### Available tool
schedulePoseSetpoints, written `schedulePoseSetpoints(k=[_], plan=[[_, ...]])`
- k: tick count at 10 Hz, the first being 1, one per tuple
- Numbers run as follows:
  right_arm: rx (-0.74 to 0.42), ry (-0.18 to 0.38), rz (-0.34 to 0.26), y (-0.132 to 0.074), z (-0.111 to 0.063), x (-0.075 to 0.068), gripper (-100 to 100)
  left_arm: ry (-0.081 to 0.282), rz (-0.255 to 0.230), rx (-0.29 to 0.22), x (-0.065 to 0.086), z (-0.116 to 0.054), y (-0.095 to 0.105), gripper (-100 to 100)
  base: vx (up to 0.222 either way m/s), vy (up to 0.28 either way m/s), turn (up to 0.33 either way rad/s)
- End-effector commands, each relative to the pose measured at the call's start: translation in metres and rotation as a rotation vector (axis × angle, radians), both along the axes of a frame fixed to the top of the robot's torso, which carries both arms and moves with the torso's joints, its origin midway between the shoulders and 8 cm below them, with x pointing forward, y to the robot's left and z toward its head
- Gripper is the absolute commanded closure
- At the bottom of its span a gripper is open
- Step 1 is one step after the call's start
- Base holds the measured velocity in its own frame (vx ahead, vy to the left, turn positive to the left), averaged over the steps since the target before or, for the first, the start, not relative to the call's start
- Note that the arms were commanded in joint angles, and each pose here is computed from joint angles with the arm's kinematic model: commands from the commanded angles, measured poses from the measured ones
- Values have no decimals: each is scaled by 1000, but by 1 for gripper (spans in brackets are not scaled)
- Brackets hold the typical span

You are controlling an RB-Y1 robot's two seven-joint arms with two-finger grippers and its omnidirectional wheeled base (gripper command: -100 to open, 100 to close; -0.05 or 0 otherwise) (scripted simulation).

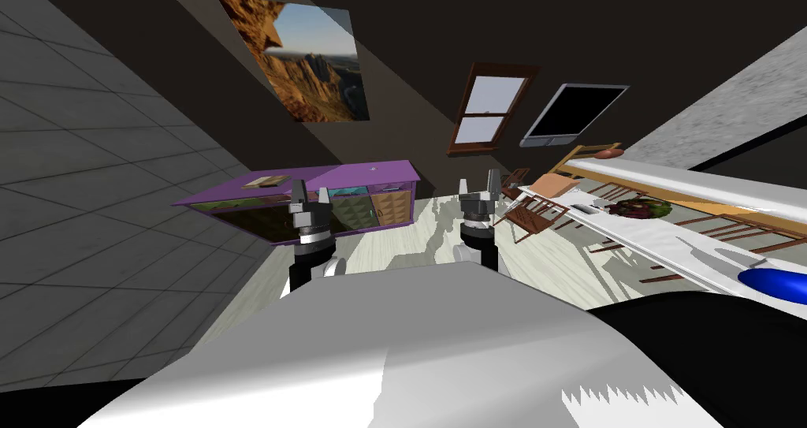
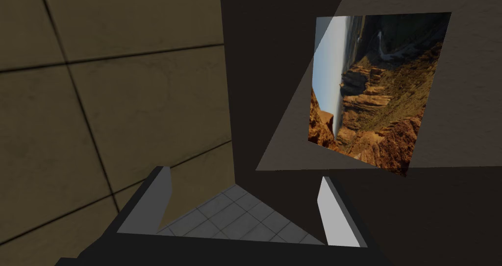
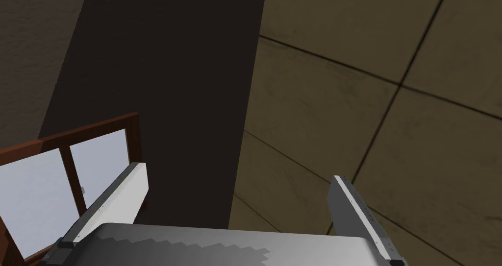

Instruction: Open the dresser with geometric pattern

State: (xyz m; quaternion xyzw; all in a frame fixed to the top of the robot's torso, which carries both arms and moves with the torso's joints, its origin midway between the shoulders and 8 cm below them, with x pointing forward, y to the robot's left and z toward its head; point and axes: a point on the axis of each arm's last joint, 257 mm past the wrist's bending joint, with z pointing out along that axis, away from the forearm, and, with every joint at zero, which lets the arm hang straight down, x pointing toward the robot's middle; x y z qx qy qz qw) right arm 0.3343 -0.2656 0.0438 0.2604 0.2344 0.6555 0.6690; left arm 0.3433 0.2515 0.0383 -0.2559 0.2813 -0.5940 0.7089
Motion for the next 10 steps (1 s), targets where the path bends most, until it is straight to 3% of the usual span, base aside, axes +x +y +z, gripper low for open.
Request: schedulePoseSetpoints(k=[1,9,10], plan=[[0,0,0,0,0,0,0,0,0,0,0,0,0,0,0,0,0],[0,0,0,0,0,0,0,0,0,0,0,0,0,0,0,0,0],[0,0,0,0,0,0,0,8,-12,23,2,-6,-2,-100,35,-10,-14]])
